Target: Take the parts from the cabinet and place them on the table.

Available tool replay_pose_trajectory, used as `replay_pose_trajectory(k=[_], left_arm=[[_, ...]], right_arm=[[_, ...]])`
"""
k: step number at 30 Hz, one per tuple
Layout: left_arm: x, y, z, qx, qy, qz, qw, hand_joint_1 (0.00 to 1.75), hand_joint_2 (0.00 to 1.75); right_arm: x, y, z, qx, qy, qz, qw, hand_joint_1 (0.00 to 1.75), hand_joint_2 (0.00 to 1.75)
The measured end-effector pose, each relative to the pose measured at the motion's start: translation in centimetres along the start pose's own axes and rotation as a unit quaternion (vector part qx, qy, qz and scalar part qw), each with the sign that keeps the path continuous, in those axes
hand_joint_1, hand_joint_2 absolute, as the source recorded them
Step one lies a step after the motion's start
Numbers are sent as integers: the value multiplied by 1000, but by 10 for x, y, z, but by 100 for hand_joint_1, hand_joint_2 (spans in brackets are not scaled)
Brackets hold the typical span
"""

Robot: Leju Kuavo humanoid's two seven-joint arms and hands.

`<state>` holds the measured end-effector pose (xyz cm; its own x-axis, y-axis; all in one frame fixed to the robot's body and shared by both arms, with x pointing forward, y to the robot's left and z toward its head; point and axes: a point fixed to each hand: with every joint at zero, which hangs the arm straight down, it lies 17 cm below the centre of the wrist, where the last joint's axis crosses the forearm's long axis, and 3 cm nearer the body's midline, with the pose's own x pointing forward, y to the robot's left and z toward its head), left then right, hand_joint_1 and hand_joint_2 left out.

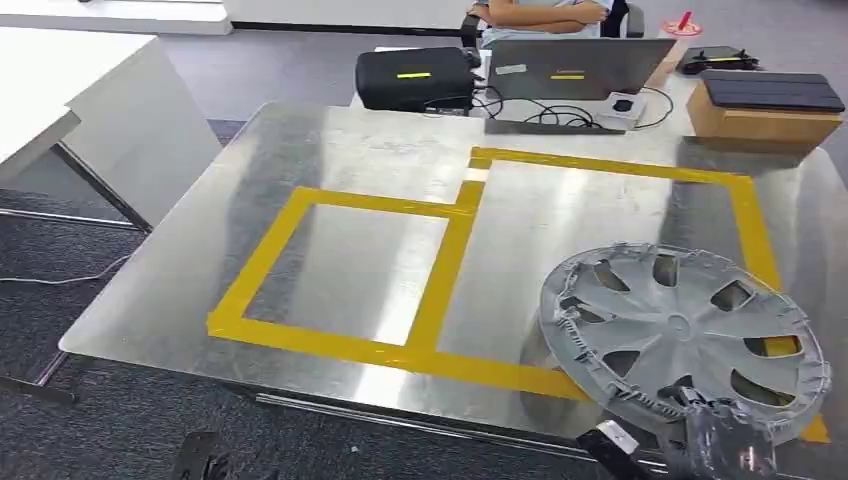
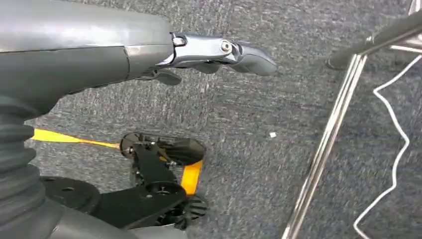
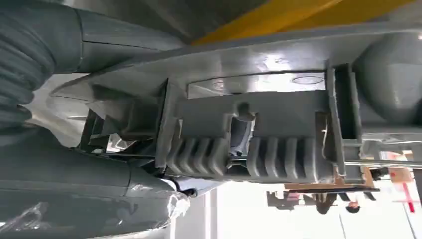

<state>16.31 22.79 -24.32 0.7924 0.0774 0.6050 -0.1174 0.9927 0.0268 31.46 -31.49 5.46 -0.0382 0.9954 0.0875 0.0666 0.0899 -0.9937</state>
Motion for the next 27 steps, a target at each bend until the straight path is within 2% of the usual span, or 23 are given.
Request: replay_pose_trajectory(k=[13,21,27], left_arm=[[4,-7,-2,-18,3,-21,1000,0,175],[12,-14,-6,-30,1,-38,999,0,175],[21,-20,-9,-39,-2,-53,998,0,175]], right_arm=[[-39,13,-70,27,-7,39,999,175,175],[-30,21,-112,42,-29,64,997,175,175],[8,33,-143,53,-72,82,993,175,175]])
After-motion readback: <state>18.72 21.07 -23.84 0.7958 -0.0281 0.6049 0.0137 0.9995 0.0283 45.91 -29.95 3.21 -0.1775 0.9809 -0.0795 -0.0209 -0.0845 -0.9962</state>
